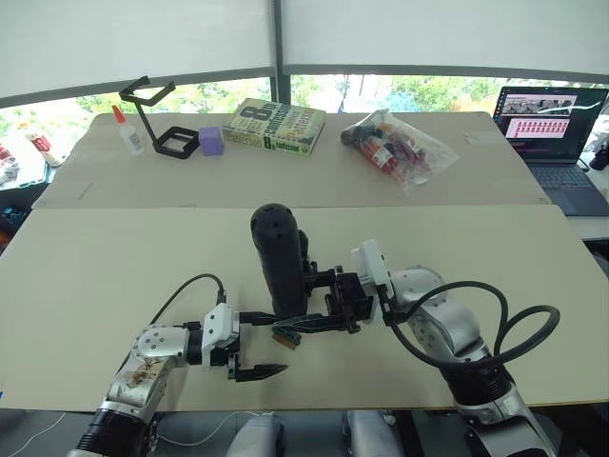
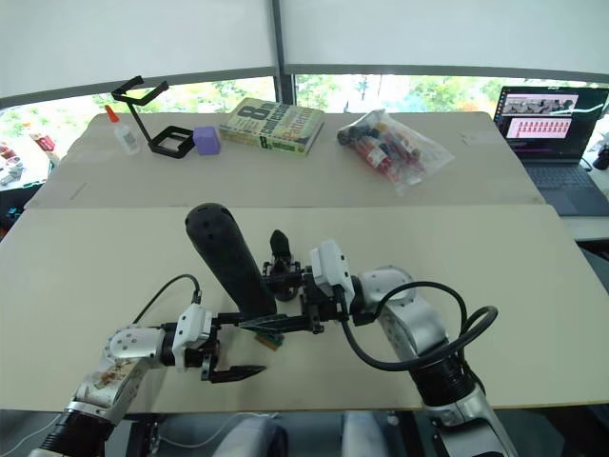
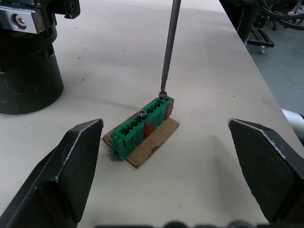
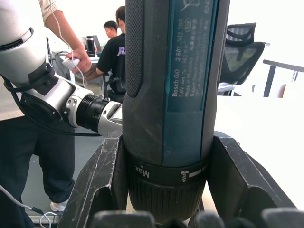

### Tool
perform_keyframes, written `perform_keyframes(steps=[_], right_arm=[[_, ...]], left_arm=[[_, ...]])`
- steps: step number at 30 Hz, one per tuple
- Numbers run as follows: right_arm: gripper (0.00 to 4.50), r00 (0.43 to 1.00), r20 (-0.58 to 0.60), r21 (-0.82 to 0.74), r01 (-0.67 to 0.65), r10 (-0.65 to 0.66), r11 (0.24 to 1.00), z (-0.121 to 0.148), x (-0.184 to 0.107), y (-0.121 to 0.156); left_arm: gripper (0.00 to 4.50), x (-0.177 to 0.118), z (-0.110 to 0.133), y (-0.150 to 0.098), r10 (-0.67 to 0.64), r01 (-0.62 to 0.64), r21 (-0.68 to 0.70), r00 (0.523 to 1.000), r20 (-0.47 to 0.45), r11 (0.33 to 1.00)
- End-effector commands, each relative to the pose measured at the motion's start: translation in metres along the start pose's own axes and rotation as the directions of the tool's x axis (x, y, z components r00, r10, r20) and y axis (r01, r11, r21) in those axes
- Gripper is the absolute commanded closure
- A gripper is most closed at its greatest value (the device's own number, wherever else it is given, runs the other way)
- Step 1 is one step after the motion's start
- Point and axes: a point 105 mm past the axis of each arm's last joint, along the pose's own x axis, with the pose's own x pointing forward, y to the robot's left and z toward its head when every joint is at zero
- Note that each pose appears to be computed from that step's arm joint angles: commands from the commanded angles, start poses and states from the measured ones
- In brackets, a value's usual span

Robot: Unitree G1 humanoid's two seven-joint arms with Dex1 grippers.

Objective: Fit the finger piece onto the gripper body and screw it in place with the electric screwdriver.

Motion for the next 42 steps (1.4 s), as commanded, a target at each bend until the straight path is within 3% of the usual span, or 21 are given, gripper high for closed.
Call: perform_keyframes(steps=[1, 42], right_arm=[[2.58, 0.999, 0.048, -0.052, -0.019, 0.022, 0.998, 0.018, 0.0028, 0.0002], [2.58, 1.0, -0.009, -0.103, -0.003, 0.002, 0.995, 0.0124, 0.0015, -0.0032]], left_arm=[[0.0, -0.0003, 0.0032, -0.0016, 0.001, -0.001, 0.011, 1.0, 0.01, 1.0], [0.0, 0.0011, 0.0036, -0.0022, -0.002, 0.002, 0.01, 1.0, 0.015, 1.0]])
